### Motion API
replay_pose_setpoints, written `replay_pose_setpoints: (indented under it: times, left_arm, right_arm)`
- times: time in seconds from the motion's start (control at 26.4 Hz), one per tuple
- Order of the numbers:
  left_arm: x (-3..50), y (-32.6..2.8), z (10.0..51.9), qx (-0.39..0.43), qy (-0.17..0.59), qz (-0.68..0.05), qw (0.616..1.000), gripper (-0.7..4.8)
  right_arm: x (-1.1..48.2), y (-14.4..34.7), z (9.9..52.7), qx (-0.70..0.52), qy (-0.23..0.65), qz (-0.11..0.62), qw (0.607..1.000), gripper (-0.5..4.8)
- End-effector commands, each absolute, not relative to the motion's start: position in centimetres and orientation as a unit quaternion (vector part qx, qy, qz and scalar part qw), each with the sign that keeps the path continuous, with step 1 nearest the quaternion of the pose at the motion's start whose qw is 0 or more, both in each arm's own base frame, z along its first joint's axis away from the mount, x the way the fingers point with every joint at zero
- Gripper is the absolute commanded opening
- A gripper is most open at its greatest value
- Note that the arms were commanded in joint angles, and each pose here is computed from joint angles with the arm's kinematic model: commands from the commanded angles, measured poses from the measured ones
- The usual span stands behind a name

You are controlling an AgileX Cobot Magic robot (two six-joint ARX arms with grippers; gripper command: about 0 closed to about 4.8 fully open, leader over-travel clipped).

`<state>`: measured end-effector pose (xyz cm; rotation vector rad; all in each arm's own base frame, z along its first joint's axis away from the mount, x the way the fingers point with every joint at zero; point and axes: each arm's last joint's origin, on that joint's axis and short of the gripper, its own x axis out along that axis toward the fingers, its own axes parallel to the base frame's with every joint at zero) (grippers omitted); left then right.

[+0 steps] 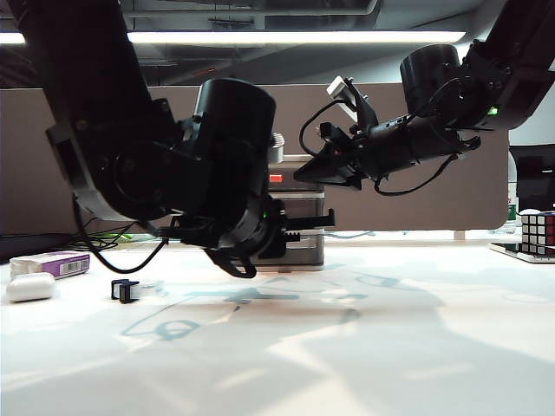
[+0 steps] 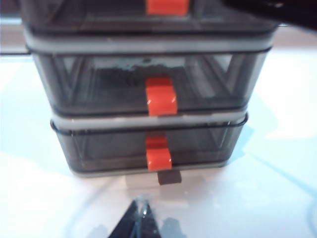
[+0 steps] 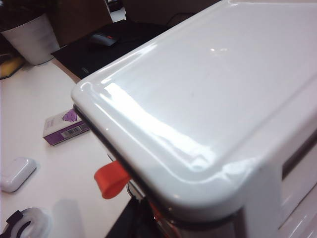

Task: Open the second layer of the drawer on the table, pick up the transparent tape on the table and put it in, and finally close the drawer.

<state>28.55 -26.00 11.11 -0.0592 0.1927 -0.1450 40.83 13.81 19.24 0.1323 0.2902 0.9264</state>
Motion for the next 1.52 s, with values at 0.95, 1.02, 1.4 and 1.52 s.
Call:
replay_pose_setpoints:
  times: [0.95,1.02,1.4,1.52]
  left_arm:
    - [32.4,-26.6,12.4,-0.065,0.034,-0.123,0.990,1.51]
    - [32.5,-26.7,12.3,-0.067,0.030,-0.123,0.990,1.51]
    - [32.9,-26.2,12.5,-0.049,0.009,-0.104,0.993,1.47]
    - [33.1,-26.0,12.6,-0.050,0.009,-0.101,0.994,1.47]
  right_arm:
    - [40.2,15.6,19.5,0.041,0.128,0.474,0.870,-0.05]
    - [40.2,15.6,19.4,0.038,0.130,0.473,0.871,-0.05]
    - [40.3,15.1,19.2,0.032,0.133,0.470,0.872,-0.05]
    - [40.3,15.1,19.3,0.031,0.132,0.470,0.872,-0.05]
